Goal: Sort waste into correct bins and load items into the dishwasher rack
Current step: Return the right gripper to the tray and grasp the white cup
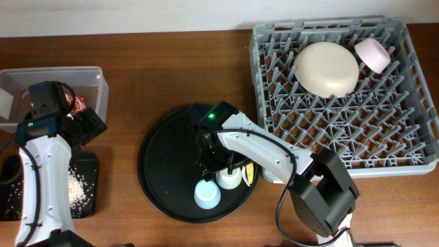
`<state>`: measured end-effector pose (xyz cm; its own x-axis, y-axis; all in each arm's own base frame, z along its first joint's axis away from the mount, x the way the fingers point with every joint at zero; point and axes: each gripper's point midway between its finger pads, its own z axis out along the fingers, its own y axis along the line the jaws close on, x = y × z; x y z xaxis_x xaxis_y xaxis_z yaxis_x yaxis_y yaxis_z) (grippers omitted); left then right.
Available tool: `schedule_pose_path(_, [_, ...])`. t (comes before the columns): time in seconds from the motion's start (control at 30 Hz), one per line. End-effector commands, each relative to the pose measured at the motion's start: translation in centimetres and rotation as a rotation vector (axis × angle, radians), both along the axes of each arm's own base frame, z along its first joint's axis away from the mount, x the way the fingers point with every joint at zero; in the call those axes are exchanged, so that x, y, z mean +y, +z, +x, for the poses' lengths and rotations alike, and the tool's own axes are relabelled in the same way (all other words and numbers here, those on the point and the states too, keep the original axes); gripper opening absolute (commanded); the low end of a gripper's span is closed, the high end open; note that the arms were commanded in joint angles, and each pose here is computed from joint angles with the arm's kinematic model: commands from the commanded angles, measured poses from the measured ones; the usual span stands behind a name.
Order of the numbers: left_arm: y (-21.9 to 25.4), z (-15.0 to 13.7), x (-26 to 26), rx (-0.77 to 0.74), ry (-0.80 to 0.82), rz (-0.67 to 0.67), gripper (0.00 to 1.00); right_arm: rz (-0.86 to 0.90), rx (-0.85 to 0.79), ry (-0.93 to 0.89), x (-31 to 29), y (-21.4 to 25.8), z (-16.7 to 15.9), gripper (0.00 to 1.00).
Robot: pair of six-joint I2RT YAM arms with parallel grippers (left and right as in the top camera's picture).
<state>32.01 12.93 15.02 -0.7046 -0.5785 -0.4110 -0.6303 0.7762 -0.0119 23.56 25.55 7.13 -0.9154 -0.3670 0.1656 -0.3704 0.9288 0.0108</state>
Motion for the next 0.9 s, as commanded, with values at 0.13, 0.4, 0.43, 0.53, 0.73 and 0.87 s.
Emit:
schedule_pose_path(0.13, [0.3,0.2,0.1,-0.014,0.012,-0.004,0.99,-0.05,-0.069,0.026,-1.2,0.4,1.1,0.97])
schedule_pose_path(0.4, [0.3,0.2,0.1,-0.014,0.012,-0.004,0.99,0.064,-0.168,0.05,-1.4,5.9,1.0,0.97])
schedule_pose_path(0.43, [0.3,0.2,0.1,-0.014,0.012,-0.004,0.99,0.088,-0.193,0.049,-1.4,7.0,0.9,0.97])
schedule_pose_path(0.53, [0.3,0.2,0.1,-0.014,0.012,-0.004,0.99,0.11,-0.229,0.059,-1.7,8.2,0.9,0.97])
schedule_pose_path(0.73, [0.3,0.2,0.1,-0.014,0.012,-0.004,0.99,0.121,-0.244,0.07,-2.9,8.0,-0.6,0.94])
schedule_pose_path(0.87, [0.3,0.2,0.1,-0.014,0.012,-0.004,0.99,0.194,-0.321,0.067,-4.0,9.2,-1.8,0.95])
